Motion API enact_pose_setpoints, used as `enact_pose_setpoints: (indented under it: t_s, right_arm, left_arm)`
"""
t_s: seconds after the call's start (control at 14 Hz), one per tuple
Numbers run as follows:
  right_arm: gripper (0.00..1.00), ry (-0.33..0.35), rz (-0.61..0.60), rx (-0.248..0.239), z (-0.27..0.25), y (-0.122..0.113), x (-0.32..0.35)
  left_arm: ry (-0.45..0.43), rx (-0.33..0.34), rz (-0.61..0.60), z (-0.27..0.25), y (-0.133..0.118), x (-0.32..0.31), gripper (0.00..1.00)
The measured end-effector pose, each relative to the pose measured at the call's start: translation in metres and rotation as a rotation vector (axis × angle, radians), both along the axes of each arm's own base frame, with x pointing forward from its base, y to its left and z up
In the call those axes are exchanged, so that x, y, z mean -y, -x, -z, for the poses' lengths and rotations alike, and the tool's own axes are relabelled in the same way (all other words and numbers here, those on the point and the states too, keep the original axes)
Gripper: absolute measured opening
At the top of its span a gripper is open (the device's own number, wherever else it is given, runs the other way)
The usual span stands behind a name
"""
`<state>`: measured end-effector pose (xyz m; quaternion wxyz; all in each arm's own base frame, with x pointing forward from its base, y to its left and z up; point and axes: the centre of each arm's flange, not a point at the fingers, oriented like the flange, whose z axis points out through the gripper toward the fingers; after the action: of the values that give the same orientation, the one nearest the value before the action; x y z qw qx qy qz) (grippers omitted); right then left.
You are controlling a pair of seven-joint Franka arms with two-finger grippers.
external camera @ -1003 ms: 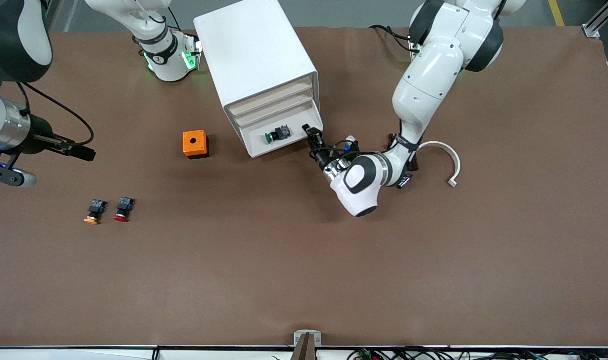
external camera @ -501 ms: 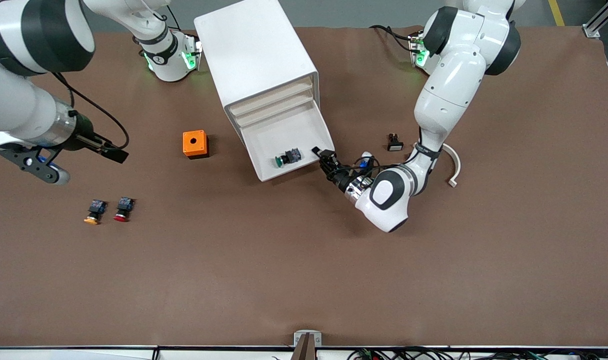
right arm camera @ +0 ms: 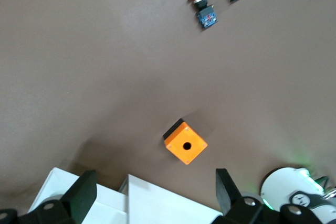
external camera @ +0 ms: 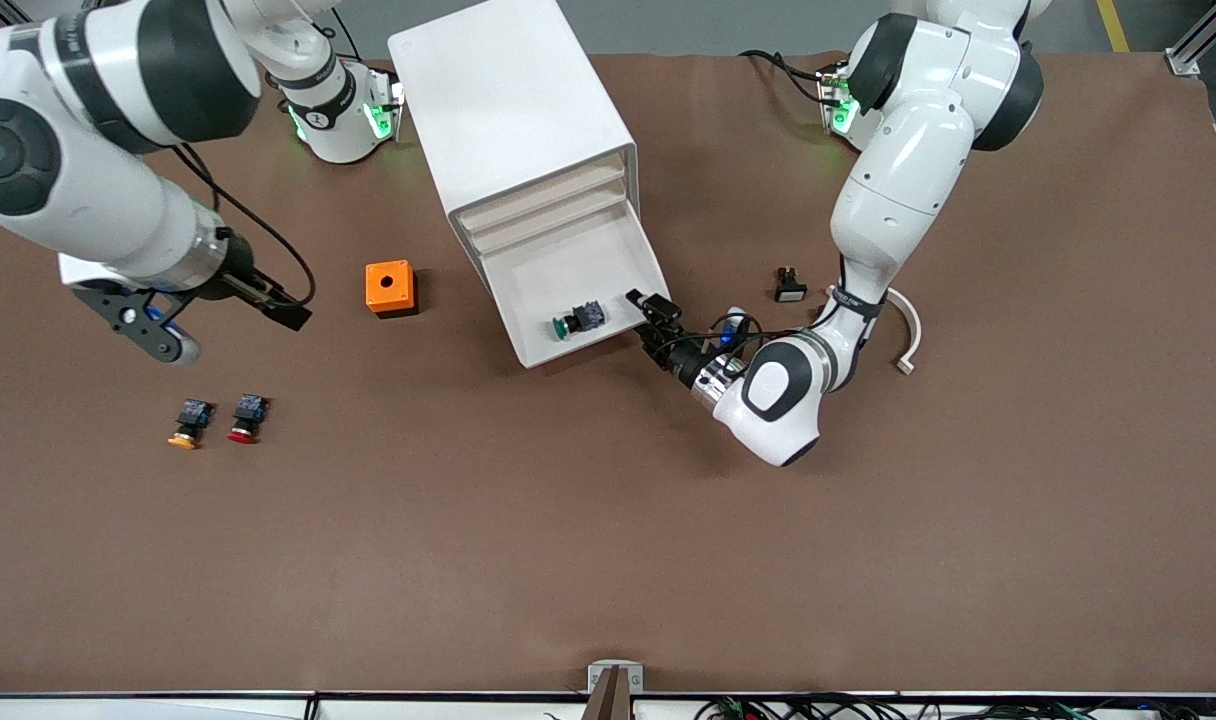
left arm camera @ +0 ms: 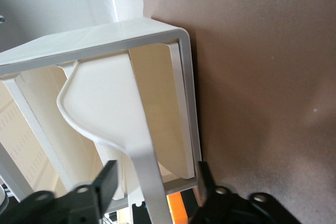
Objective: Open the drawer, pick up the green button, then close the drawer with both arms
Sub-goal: 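Reach the right gripper over the green button while the left gripper withdraws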
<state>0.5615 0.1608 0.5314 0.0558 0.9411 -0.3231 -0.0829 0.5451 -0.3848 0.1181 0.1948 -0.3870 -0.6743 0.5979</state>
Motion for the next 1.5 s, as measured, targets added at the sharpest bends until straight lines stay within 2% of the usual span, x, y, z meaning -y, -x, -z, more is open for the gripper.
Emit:
enact_pose_setpoints:
  t_s: [0.14, 0.21, 0.43, 0.72, 0.93, 1.29, 1.5]
  right_arm:
    - [1.0, 0.01, 0.018, 0.003, 0.009, 0.006, -0.02]
    - [1.0, 0.014, 0.027, 0.006, 0.012, 0.008, -0.027]
    - [1.0, 0.024, 0.079, 0.027, 0.025, 0.015, -0.053]
    - [1.0, 0.03, 0.152, 0.073, 0.042, 0.031, -0.102]
    - [1.0, 0.031, 0.2, 0.098, 0.05, 0.036, -0.129]
    - [1.0, 0.035, 0.317, 0.134, 0.087, 0.047, -0.188]
    - [1.0, 0.033, 0.387, 0.139, 0.125, 0.057, -0.228]
  left_arm:
    - [0.041, 0.044, 0.005, -0.006, -0.005, -0.001, 0.96]
    - [0.067, 0.069, 0.006, -0.011, -0.009, -0.003, 1.0]
    - [0.157, 0.127, 0.021, -0.027, -0.02, -0.017, 1.0]
    - [0.267, 0.27, 0.104, -0.043, -0.036, -0.049, 1.0]
    - [0.349, 0.415, 0.192, -0.05, -0.045, -0.064, 1.0]
    - [0.507, 0.693, 0.413, -0.057, -0.06, -0.095, 1.0]
    - [0.508, 0.898, 0.454, -0.076, -0.086, -0.11, 1.0]
